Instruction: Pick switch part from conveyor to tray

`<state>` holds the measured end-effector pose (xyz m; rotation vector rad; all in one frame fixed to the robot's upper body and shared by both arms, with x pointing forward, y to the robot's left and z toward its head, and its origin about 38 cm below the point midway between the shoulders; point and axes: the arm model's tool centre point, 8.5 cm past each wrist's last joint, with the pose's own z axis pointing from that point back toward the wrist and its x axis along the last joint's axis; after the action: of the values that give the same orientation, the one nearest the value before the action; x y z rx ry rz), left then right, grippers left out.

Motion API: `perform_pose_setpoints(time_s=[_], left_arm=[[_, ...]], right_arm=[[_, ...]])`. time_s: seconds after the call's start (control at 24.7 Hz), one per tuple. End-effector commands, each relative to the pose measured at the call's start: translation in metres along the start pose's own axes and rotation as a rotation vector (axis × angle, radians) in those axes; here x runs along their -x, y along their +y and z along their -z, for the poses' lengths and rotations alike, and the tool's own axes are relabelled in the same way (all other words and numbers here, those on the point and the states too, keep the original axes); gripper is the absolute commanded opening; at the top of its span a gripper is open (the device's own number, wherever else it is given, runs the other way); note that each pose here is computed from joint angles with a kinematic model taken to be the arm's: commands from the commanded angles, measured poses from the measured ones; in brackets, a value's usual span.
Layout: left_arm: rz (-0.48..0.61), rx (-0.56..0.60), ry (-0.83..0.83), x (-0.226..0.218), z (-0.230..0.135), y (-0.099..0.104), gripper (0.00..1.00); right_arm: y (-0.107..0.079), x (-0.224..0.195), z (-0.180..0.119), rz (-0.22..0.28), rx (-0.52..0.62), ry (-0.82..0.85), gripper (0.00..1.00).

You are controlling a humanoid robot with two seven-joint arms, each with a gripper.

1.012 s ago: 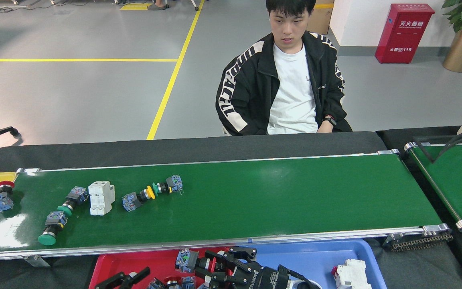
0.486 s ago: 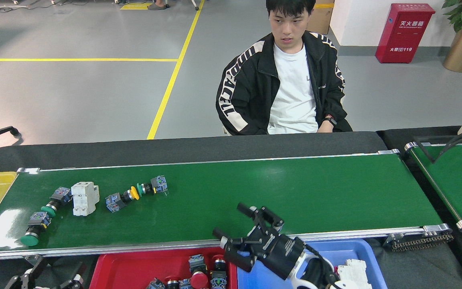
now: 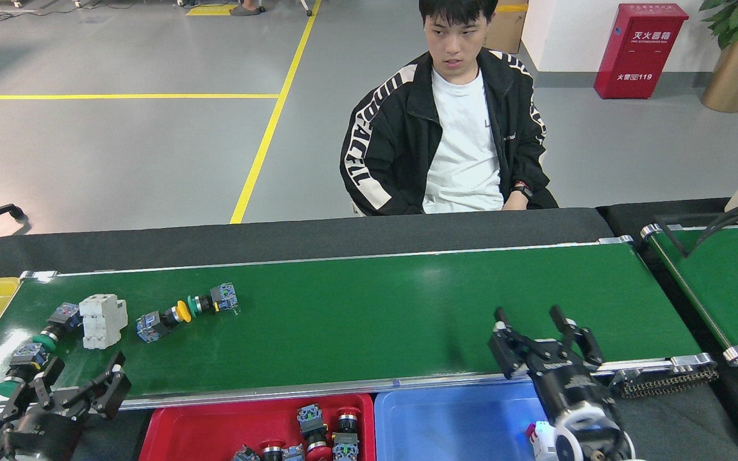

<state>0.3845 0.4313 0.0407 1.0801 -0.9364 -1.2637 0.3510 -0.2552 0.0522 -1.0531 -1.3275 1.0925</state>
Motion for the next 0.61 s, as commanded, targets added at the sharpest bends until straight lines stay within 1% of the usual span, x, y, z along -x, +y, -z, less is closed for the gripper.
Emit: perform_pose_setpoints(time_s=[0.0, 0.12, 0.16, 0.2, 0.24, 0.32, 0.36, 0.4, 0.45, 0.49, 0.57], left_arm=[[0.017, -0.020, 0.043, 0.015, 0.012, 0.013, 1.00], [0.048, -0.025, 0.082, 0.027, 0.024, 0.012, 1.00], [0.056, -0.013, 0.098, 0.031, 0.028, 0.009, 0.99], [0.066, 0.000, 0.102, 0.033, 0.031, 0.009, 0.95], [0.072, 0.012, 0.100, 0.037, 0.034, 0.009, 0.87], [0.085, 0.027, 0.101, 0.048, 0.033, 0.010, 0.56], [0.101, 0.032, 0.081, 0.050, 0.032, 0.011, 0.32], [0.114, 0.040, 0.056, 0.050, 0.033, 0.013, 0.17], [0.114, 0.044, 0.042, 0.051, 0.032, 0.013, 0.08], [0.113, 0.040, 0.032, 0.050, 0.032, 0.015, 0.05], [0.097, 0.035, 0.019, 0.050, 0.032, 0.016, 0.04]], right_arm=[[-0.019, 0.010, -0.014, -0.002, 0.108, 0.028, 1.00], [-0.014, 0.012, -0.044, 0.004, 0.093, 0.035, 1.00], [-0.010, 0.012, -0.052, 0.005, 0.079, 0.034, 1.00], [-0.007, 0.012, -0.055, 0.005, 0.067, 0.032, 1.00], [-0.007, 0.011, -0.055, 0.005, 0.069, 0.031, 1.00], [-0.008, 0.011, -0.055, 0.003, 0.068, 0.035, 1.00], [-0.008, 0.009, -0.055, 0.000, 0.071, 0.035, 1.00], [-0.010, 0.007, -0.054, -0.004, 0.071, 0.032, 1.00], [-0.010, 0.005, -0.054, -0.013, 0.070, 0.030, 1.00], [-0.009, 0.005, -0.055, -0.019, 0.066, 0.030, 1.00], [-0.009, 0.004, -0.055, -0.019, 0.065, 0.030, 1.00]])
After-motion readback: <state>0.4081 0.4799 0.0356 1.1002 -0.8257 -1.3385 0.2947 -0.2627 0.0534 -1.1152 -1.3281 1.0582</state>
